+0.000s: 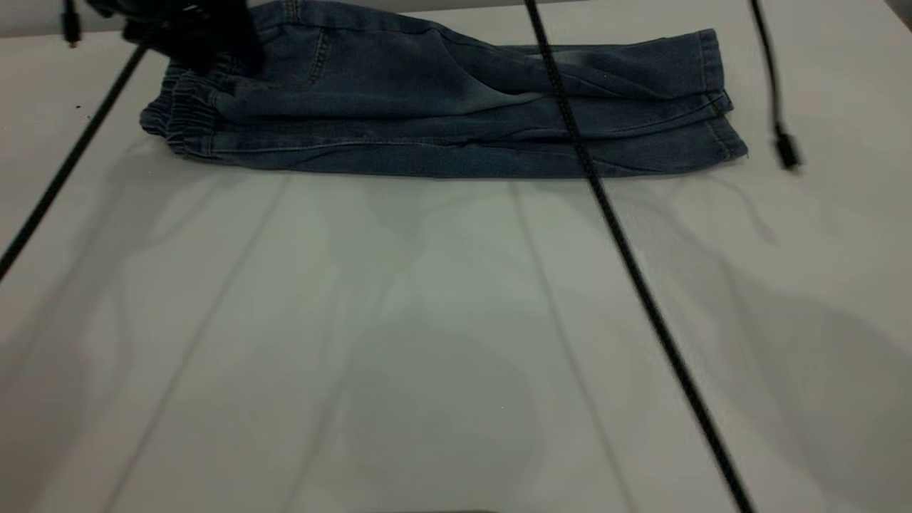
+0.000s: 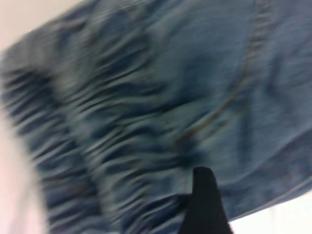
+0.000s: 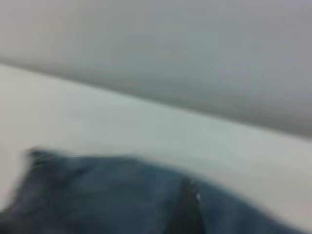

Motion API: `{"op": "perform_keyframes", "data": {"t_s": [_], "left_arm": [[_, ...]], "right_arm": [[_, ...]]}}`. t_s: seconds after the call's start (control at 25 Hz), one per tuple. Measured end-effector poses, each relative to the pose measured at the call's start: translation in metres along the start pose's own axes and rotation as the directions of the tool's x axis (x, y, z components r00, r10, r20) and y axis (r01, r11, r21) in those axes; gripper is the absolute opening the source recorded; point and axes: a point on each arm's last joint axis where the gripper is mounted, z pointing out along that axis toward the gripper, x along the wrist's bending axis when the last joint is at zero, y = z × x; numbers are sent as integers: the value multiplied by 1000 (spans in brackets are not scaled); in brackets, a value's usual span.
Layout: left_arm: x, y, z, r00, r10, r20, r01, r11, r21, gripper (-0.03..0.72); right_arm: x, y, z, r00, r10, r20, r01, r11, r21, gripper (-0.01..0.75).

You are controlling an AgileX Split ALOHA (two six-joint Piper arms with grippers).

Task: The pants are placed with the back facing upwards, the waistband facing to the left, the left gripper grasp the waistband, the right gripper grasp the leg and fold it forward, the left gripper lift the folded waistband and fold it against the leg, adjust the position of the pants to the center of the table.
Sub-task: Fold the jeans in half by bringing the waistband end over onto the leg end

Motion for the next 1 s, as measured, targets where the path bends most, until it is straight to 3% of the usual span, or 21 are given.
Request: {"op": "perform_keyframes", "data": {"t_s": [0.16, 0.36, 0.52, 0.68, 0.8, 1.0], "left_arm": [[39, -7, -9, 986, -155, -65, 156, 988, 1, 469], [59, -13, -11, 973, -214, -87, 216, 976, 17, 469], [59, -12, -11, 972, -215, -91, 216, 976, -1, 469], [62, -10, -7, 970, -217, -106, 214, 976, -43, 469], [66, -13, 6, 966, -230, -114, 225, 973, -58, 469], [68, -22, 35, 945, -317, -78, 311, 947, -81, 469]], "right_arm": [[15, -22, 1, 985, 46, -165, -30, 995, 96, 515], [20, -39, -2, 975, 28, -222, 29, 968, 249, 515], [17, -55, -8, 979, 15, -203, 74, 903, 423, 515], [10, -66, -13, 992, -31, -124, 96, 819, 566, 515], [5, -59, -15, 993, -99, -68, 120, 793, 598, 515], [6, -41, -15, 989, -137, -51, 141, 804, 578, 515]]}}
